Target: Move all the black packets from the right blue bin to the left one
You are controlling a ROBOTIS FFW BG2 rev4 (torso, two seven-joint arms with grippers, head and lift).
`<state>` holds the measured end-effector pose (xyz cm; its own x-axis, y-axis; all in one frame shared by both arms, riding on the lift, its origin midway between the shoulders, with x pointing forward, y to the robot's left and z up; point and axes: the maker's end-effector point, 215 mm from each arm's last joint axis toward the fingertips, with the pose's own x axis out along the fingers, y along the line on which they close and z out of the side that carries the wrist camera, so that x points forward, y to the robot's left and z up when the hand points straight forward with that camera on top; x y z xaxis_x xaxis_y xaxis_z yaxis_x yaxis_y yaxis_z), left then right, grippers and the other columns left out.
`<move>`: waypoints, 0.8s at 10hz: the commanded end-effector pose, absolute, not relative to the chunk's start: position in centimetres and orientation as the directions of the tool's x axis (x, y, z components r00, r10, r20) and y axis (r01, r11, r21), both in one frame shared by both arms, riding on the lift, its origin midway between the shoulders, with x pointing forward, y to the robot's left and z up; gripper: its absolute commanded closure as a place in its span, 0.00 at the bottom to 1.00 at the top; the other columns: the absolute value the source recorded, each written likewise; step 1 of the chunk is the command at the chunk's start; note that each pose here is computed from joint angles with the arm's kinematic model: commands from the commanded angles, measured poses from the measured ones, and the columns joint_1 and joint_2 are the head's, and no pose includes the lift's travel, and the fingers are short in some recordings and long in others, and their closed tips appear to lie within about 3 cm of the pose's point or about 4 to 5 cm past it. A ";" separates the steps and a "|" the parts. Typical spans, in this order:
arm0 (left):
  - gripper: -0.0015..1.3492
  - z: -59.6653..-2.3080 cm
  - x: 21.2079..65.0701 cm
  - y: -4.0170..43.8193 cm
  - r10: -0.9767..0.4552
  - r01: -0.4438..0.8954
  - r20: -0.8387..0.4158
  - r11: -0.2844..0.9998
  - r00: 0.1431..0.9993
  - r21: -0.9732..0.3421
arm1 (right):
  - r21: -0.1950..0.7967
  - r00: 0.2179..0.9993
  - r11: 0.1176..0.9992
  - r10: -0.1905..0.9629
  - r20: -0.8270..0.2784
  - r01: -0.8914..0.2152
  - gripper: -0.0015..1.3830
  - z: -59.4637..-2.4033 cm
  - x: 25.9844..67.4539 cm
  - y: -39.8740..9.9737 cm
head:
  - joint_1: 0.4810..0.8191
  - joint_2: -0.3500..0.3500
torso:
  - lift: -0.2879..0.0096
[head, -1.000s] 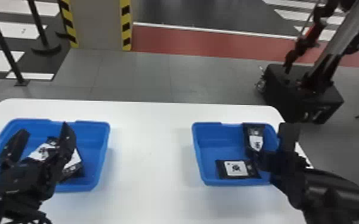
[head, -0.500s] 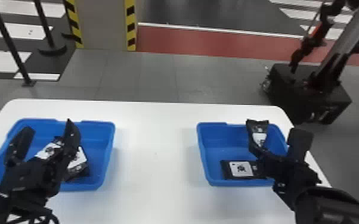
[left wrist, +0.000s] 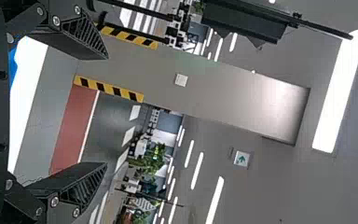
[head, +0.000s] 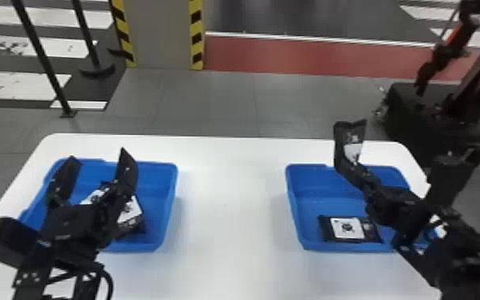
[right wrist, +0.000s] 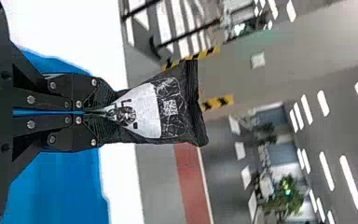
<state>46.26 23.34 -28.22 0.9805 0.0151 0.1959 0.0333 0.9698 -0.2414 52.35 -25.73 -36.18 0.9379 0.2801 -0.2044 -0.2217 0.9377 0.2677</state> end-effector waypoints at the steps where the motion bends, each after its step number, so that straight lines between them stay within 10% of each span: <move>1: 0.17 -27.7 46.4 23.3 0.013 0.037 0.202 0.970 0.979 -0.242 | 0.293 0.910 0.894 0.391 -0.139 -0.339 0.82 -34.4 54.5 -23.5 | 0.63 0.44 | 0.60; 8: 0.17 -23.0 47.1 18.8 -0.118 0.155 0.156 0.955 0.981 -0.251 | 0.443 0.490 0.462 0.870 -0.058 -0.768 0.81 -31.5 56.9 -7.4 | 0.62 0.67 | 0.60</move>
